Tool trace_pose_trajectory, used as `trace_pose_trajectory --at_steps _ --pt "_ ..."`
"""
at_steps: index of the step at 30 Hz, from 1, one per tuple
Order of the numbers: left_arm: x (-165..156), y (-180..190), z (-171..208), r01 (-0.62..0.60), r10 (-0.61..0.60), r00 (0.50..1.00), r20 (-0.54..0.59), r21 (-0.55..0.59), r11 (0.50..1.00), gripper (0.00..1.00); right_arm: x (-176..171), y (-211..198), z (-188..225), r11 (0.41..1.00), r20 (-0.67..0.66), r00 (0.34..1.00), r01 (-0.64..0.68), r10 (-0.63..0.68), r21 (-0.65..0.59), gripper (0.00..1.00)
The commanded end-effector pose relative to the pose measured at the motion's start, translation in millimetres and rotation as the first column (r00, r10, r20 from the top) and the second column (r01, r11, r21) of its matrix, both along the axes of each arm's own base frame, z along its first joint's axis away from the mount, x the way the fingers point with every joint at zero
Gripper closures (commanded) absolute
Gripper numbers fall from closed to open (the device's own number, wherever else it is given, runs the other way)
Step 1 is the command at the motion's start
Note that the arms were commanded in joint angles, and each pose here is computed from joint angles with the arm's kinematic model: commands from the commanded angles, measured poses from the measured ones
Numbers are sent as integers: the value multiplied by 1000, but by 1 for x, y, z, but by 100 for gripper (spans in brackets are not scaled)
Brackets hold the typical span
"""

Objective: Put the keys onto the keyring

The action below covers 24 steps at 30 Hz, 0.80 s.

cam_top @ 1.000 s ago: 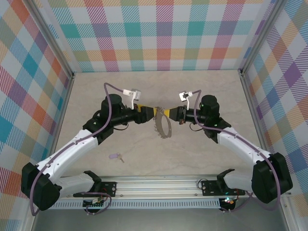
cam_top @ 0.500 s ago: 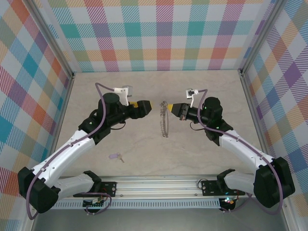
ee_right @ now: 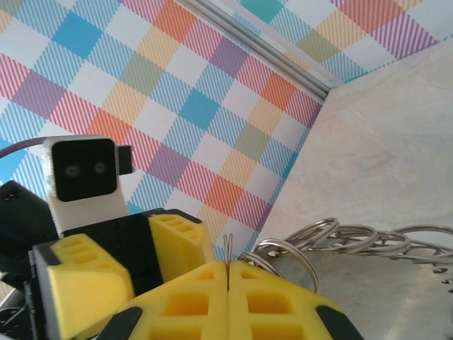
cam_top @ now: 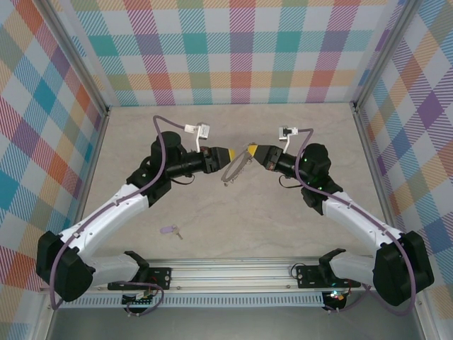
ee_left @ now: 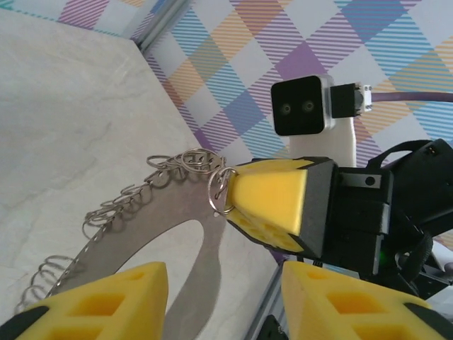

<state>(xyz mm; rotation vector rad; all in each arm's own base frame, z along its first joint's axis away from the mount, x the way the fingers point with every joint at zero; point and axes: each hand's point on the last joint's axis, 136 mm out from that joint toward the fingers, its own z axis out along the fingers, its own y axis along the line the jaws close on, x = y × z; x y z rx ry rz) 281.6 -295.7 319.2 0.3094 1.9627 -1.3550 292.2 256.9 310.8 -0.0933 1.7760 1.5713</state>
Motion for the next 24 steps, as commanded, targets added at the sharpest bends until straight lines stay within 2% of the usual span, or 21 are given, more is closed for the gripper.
trace_pose_trajectory --at_steps 1,12,16,24 --pt "0 -8 18 38 -36 999 32 -60 997 55 -14 4 36 995 112 993 -55 46 77 100" --pt "2 -15 35 79 -72 995 62 -106 991 56 -29 25 48 988 157 979 -140 128 64 100" --pt "-1 -14 38 86 -78 995 68 -113 990 60 -30 28 51 987 161 978 -147 135 65 100" --pt "-6 -12 46 93 -83 993 85 -126 988 80 -32 31 52 987 162 978 -147 134 68 100"
